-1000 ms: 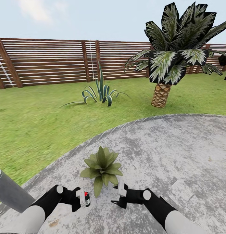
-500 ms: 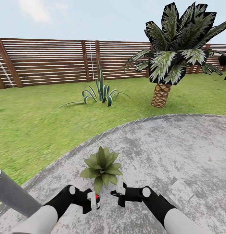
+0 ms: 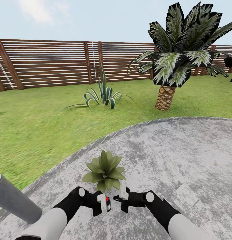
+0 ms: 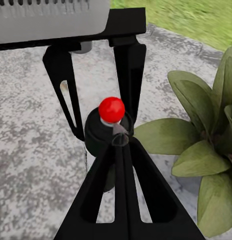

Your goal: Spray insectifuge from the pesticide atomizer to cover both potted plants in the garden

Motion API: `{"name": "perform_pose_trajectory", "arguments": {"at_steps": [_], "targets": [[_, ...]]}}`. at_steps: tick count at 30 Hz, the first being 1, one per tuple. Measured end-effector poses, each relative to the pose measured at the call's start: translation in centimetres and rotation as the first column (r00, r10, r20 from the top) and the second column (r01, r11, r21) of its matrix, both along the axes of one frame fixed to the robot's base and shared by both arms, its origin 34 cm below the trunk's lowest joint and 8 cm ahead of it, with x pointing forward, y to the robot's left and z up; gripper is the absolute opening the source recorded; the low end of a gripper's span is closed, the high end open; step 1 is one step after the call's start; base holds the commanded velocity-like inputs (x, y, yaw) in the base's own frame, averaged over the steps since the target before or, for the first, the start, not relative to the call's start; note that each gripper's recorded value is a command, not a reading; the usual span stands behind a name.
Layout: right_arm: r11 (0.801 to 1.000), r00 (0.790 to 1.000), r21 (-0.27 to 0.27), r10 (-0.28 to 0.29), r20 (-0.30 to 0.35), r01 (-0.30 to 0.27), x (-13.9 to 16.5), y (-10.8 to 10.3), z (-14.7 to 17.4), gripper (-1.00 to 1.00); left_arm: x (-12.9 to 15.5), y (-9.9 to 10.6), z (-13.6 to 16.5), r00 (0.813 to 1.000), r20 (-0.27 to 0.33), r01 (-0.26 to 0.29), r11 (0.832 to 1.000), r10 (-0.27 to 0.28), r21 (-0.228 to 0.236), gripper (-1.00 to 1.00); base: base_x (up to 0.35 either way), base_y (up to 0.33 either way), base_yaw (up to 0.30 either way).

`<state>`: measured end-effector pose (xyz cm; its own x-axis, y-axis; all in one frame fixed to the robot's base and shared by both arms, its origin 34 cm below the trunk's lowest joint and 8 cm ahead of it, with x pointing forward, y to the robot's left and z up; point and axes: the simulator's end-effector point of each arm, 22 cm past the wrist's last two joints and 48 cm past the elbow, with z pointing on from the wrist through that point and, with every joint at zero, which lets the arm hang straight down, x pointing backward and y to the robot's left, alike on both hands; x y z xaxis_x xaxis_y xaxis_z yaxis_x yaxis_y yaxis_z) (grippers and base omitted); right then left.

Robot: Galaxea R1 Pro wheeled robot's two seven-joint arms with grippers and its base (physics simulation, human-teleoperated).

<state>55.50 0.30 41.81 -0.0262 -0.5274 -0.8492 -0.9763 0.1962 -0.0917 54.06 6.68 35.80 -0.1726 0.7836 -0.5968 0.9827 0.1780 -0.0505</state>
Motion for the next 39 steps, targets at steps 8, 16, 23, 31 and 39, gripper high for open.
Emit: {"name": "perform_pose_trajectory", "arguments": {"at_steps": [8, 16, 23, 31, 39], "targets": [[1.000, 1.000, -0.001, 0.000, 0.000, 0.000, 0.0, 0.0, 0.0, -1.00, 0.0, -0.6, 0.3, 1.000, 0.007, 0.016, 1.000, -0.016, -0.011, -1.00, 0.000, 0.000, 0.000], [1.000, 1.000, -0.003, 0.000, -0.001, 0.000, 0.0, -0.1, -0.1, -1.00, -1.2, -0.7, 0.4, 0.998, -0.033, 0.053, 0.998, -0.054, -0.019, -1.00, 0.000, 0.000, 0.000], [1.000, 1.000, -0.002, 0.000, -0.001, 0.000, 0.0, -0.1, -0.1, -1.00, -1.2, -1.0, 0.5, 0.998, -0.034, 0.053, 0.998, -0.054, -0.028, -1.00, 0.000, 0.000, 0.000], [1.000, 1.000, -0.003, 0.000, -0.001, 0.000, 0.0, -0.1, -0.1, -1.00, -1.3, -2.2, 0.8, 0.998, -0.032, 0.059, 0.997, -0.060, -0.045, -1.00, 0.000, 0.000, 0.000], [1.000, 1.000, -0.003, 0.000, -0.001, 0.000, 0.0, -0.1, -0.1, -1.00, -1.4, -2.8, 1.0, 0.997, -0.031, 0.064, 0.997, -0.065, -0.053, -1.00, 0.000, 0.000, 0.000]]}}
